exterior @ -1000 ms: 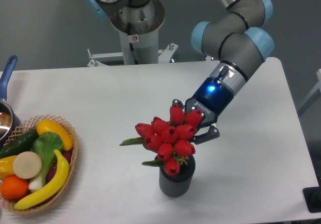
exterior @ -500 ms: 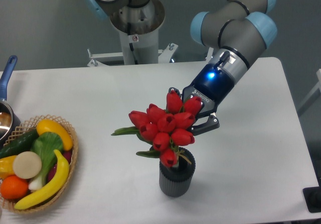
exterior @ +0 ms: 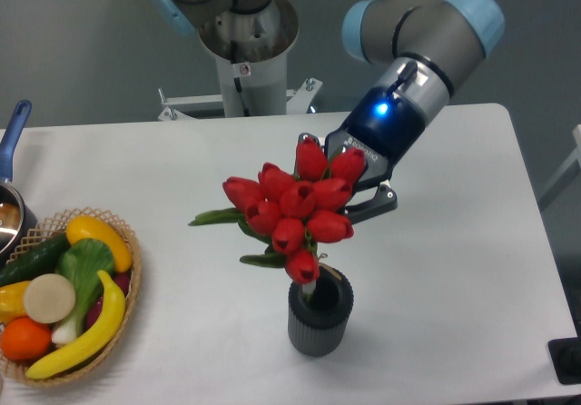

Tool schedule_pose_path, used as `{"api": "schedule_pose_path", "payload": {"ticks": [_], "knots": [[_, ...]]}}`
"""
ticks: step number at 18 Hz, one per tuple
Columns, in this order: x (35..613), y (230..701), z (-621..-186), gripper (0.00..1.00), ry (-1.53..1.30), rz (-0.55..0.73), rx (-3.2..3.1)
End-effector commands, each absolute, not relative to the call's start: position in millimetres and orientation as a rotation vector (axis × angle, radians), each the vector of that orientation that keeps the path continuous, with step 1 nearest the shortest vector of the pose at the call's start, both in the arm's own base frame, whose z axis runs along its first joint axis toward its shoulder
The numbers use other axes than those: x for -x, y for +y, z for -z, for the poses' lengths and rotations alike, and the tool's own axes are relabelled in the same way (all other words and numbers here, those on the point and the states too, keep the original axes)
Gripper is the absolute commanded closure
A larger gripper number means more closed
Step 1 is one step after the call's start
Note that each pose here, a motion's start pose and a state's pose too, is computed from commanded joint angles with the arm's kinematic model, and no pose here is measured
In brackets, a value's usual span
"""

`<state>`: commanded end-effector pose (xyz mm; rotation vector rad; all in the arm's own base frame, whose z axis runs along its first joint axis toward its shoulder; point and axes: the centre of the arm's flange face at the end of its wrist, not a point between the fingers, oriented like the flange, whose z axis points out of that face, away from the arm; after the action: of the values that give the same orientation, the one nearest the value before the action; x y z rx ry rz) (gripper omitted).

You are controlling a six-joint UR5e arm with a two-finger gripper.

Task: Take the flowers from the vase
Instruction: 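Lift the gripped tulips straight up out of the grey vase, then carry the held tulips up and away from the vase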

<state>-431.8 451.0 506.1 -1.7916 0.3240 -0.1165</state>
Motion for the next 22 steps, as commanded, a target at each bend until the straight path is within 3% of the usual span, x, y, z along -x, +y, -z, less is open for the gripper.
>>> {"api": "schedule_pose_path", "payload": {"ticks": [5, 10, 12, 22], "knots": [[432.7, 444.6, -514.1, 0.83, 0.316, 0.104, 1.789], [466.2, 405.8, -517.0, 0.83, 0.242, 0.017, 1.823], [482.4, 388.7, -512.9, 0.87, 0.195, -0.035, 1.872], [521.3, 339.4, -470.2, 0.85, 0.0, -0.247, 2.198]]}}
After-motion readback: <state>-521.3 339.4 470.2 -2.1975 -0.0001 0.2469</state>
